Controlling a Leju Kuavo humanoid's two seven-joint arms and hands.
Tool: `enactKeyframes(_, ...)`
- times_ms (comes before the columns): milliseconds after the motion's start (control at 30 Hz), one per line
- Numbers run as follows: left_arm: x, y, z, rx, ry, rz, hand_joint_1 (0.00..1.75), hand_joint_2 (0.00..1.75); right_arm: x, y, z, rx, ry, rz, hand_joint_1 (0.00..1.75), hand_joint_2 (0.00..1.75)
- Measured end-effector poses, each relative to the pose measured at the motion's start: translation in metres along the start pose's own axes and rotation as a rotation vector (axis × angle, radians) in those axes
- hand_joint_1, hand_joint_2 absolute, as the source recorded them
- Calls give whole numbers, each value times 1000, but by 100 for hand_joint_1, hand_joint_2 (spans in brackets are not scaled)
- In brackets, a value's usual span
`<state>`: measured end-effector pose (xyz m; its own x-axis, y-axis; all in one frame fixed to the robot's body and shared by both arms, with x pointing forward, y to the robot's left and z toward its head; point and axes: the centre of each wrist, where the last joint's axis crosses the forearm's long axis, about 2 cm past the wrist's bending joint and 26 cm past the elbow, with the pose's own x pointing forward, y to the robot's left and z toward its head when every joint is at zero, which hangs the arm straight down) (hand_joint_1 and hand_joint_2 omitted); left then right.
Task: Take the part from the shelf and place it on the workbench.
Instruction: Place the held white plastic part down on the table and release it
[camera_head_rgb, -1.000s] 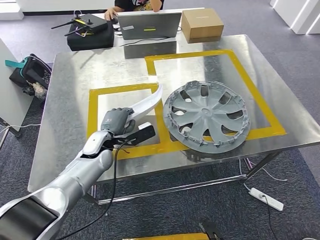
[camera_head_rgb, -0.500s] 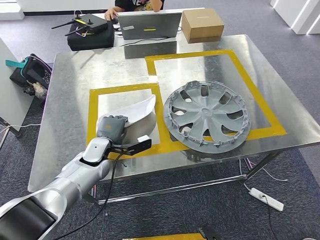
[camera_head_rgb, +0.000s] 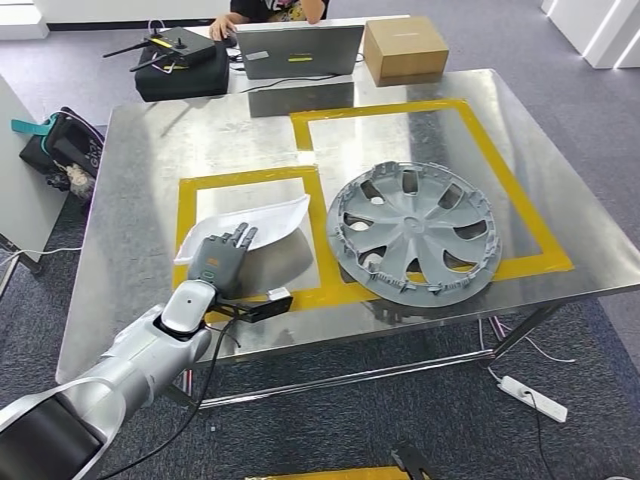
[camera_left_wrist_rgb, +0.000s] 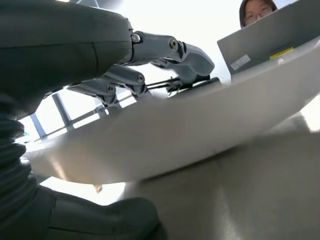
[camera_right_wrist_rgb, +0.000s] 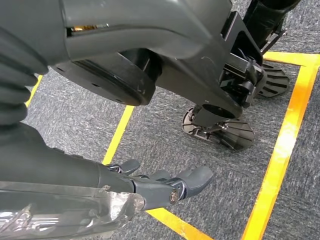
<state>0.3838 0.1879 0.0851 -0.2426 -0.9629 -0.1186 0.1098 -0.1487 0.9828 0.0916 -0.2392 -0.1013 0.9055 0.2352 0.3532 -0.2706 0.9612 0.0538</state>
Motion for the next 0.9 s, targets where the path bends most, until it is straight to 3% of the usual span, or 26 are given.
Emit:
enactKeyframes(133,-1,1,-1,18,-9,4,0,0,0,0,0,2,1,5,0,0)
enactKeyframes(533,1,-7,6,103,-91,199,0,0,-6,2,1,0,16,-3,0,0)
enactKeyframes(767,15,-17,17,329,-243,617,0,0,-8,4,1,-10,-9,-26,0,0)
enactKeyframes(900,39,-29,39,473,-273,979,0,0,-15,5,2,-24,-31,-62,0,0)
